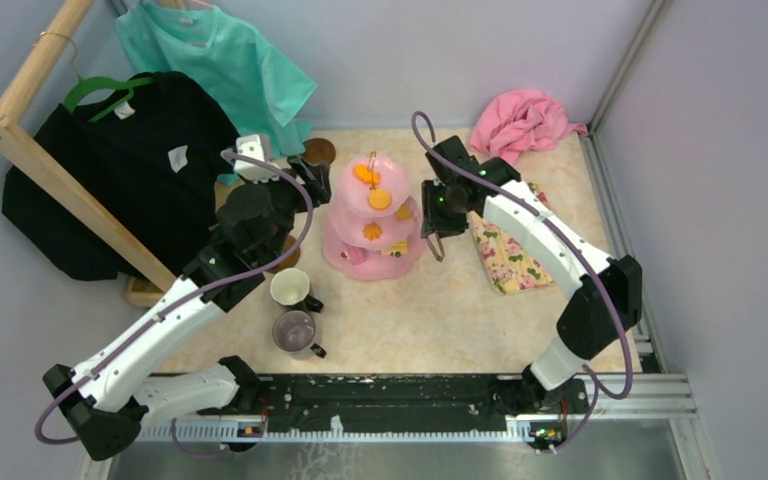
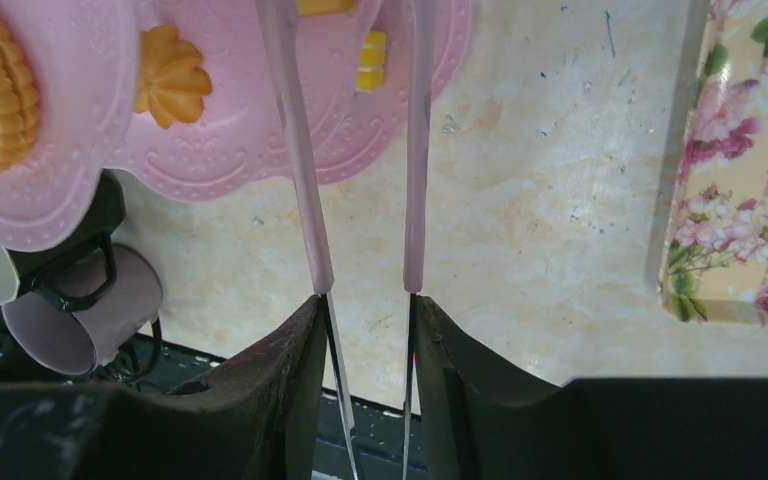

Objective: Serve the afternoon tea
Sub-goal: Pick up the desert from the tray.

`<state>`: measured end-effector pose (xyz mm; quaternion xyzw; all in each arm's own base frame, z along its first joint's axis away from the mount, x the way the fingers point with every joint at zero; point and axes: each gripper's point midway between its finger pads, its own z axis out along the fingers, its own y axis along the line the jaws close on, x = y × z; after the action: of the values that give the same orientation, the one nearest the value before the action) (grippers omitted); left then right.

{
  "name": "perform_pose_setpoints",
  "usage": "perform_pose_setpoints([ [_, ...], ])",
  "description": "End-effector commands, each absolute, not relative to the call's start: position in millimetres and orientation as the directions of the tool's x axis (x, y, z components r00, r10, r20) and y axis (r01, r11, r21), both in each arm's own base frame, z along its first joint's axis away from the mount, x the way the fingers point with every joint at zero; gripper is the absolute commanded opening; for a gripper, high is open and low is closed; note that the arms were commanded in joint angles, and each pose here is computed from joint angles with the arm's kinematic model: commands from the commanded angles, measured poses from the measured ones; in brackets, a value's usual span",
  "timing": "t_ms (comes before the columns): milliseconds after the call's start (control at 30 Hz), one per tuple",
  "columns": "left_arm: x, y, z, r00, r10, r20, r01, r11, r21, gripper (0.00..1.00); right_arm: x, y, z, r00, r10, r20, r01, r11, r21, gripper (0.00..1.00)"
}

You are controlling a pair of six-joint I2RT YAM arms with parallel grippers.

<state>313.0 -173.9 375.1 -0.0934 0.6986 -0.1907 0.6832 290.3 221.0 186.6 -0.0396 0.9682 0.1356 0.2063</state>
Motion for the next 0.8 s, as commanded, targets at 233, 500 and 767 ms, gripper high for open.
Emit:
perform_pose_setpoints([
  [233,336,-157,352,-0.143,-0.476,-0.868,0.074,0.869,-0.489,0.74,288,154,218,-0.856,0.154,-0.494,0.023,0.965,0.262,0.35],
  [500,359,-145,310,-0.274,-0.556,-0.785,0.054,0.806,-0.589,0.73,279,114,208,-0.847,0.223,-0.483,0.117,0.964,0.239,0.34],
  [767,366,-142,252,-0.408,-0.612,-0.678,0.028,0.734,-0.679,0.71,271,80,194,-0.834,0.288,-0.471,0.217,0.956,0.2,0.34],
])
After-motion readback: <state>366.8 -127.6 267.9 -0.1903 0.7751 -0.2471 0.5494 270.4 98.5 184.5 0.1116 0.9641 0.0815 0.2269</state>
